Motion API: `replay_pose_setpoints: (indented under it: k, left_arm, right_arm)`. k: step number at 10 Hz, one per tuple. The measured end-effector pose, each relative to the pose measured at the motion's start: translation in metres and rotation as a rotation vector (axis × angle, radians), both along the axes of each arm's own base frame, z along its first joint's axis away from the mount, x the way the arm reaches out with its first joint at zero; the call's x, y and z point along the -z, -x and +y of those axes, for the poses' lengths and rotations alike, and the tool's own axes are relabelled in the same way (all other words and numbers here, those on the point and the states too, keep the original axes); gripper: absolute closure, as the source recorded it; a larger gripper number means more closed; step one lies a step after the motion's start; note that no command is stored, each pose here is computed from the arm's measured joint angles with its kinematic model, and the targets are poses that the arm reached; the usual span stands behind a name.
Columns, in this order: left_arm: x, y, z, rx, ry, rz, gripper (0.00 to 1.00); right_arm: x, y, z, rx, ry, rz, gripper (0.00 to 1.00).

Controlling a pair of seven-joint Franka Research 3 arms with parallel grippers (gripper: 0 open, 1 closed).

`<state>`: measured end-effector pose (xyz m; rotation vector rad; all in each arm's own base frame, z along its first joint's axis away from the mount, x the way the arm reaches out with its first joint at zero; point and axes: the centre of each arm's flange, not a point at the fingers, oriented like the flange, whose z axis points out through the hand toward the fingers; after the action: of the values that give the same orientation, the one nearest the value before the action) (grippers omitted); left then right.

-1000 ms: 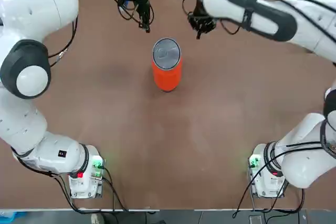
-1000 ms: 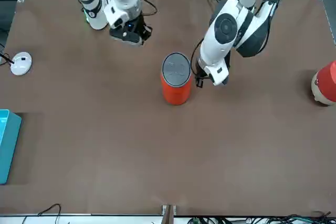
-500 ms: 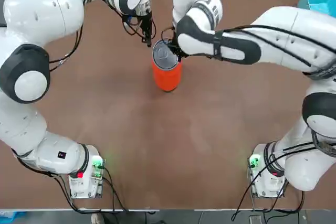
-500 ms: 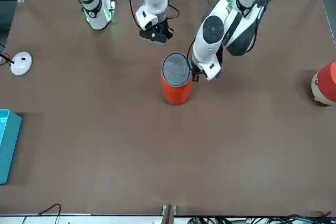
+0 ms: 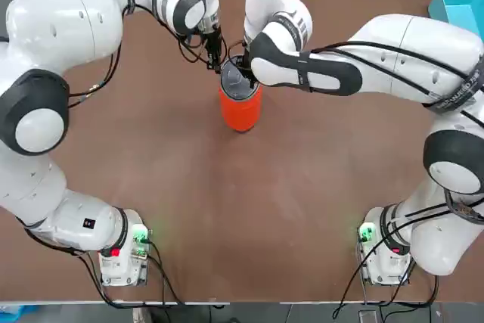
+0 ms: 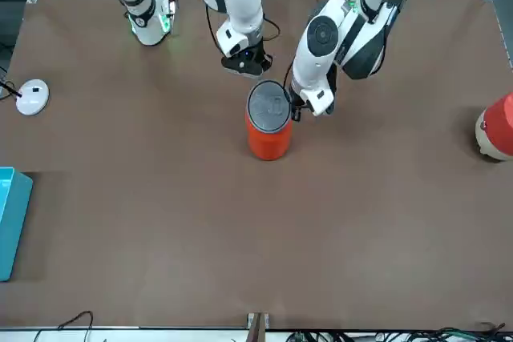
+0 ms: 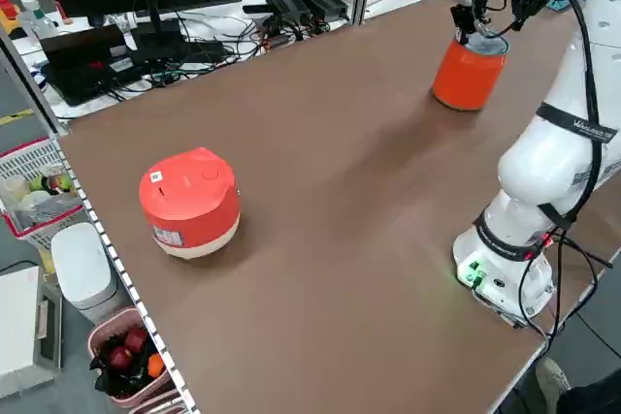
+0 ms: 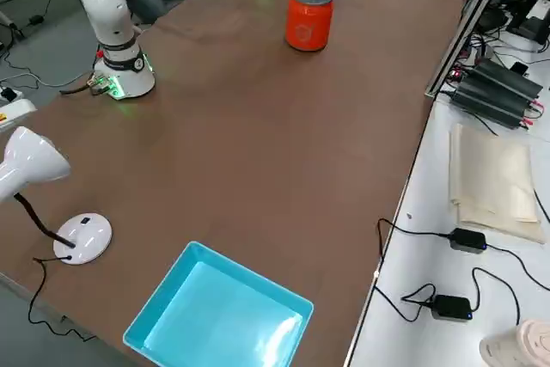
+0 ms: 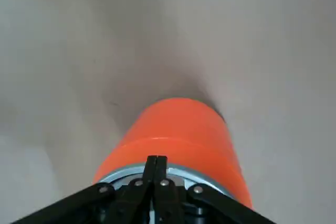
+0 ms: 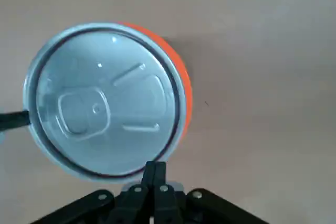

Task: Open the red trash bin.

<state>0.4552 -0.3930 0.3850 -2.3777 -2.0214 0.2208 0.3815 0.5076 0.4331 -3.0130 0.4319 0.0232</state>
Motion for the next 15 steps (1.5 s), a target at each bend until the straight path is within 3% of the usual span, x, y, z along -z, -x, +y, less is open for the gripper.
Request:
replay_pose_setpoints:
  k: [4, 8, 15]
  left_arm:
    - [0.0, 0.0, 0.0, -0.002, 0.002, -0.004, 0.99]
    - [0.0, 0.0, 0.001, -0.003, 0.002, -0.004, 0.99]
    - [-0.001, 0.001, -0.001, -0.001, 0.005, -0.008, 0.99]
  right_arm:
    - [0.016, -0.021, -0.005, 0.034, -0.014, -0.025, 0.99]
    - [0.045, -0.027, 0.001, 0.033, -0.004, -0.035, 0.99]
    - [0.047, -0.032, 0.001, 0.06, 0.006, -0.066, 0.99]
